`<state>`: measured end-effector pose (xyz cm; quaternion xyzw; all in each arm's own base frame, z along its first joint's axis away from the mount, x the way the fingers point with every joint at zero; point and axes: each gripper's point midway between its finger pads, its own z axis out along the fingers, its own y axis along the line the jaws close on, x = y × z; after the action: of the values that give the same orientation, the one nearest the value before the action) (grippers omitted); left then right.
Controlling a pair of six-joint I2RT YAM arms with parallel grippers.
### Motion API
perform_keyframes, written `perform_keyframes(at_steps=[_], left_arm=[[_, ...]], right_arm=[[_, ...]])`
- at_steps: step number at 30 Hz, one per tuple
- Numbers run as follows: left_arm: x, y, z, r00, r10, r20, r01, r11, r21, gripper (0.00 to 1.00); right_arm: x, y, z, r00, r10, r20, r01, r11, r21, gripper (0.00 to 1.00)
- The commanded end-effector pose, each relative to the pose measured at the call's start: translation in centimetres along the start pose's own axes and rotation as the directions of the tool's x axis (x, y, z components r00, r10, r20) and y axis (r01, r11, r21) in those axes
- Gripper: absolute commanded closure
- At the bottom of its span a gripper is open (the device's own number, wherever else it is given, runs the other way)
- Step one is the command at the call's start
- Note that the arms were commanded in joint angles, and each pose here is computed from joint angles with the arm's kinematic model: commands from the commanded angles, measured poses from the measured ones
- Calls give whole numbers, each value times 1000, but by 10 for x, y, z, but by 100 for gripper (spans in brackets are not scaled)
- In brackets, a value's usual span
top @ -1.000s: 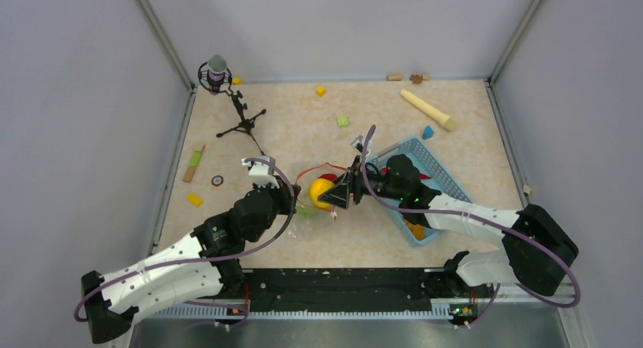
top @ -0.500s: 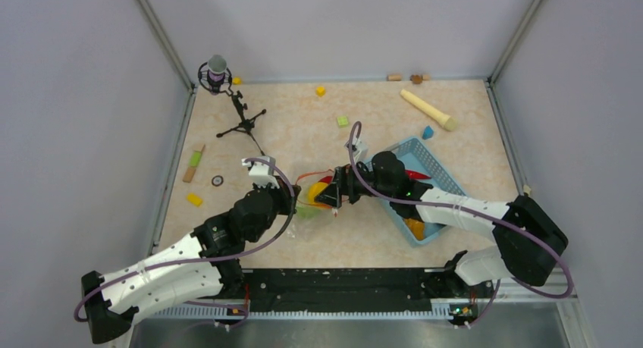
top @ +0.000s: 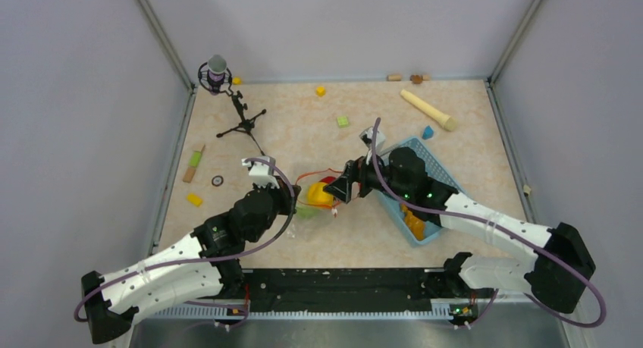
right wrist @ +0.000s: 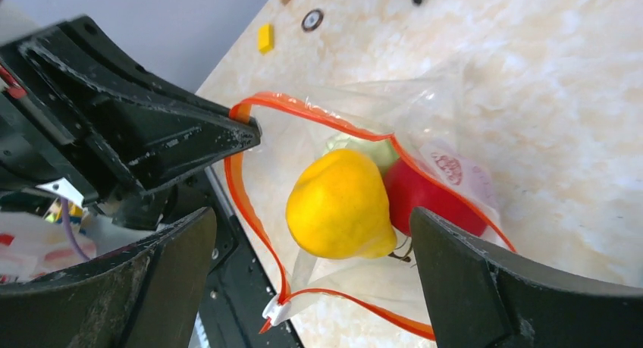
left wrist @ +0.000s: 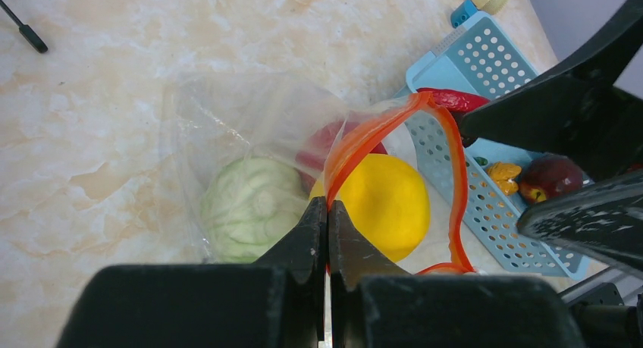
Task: Place the food in the zip-top bag and seal the zipper
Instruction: Place the fake fruit in the zipper food storage bag, then adjust the zipper food storage bag at the center of the board.
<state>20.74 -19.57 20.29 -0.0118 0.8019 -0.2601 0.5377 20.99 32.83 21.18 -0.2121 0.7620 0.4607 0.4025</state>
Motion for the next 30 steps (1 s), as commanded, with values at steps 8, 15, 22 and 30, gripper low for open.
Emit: perform_keyframes(at_steps=[8, 15, 22, 30], left_arm=[[-25, -15, -6, 997, -34, 63, 30, 998, 53, 100], [-24, -16, -5, 998, -32, 58, 29, 998, 52, 100], [-25, -15, -6, 997, -34, 64, 31, 998, 49, 100], [-24, -16, -4, 998, -30, 58, 28, 999, 47, 100]], right_arm=[[-23, -62, -50, 985, -61, 160, -9, 914, 406, 3], [10, -84, -34, 999, -38, 35, 17, 888, 459, 5], [24, -97, -14, 998, -14, -53, 38, 872, 488, 28], [12, -82, -1, 999, -35, -32, 45, 911, 410, 91]])
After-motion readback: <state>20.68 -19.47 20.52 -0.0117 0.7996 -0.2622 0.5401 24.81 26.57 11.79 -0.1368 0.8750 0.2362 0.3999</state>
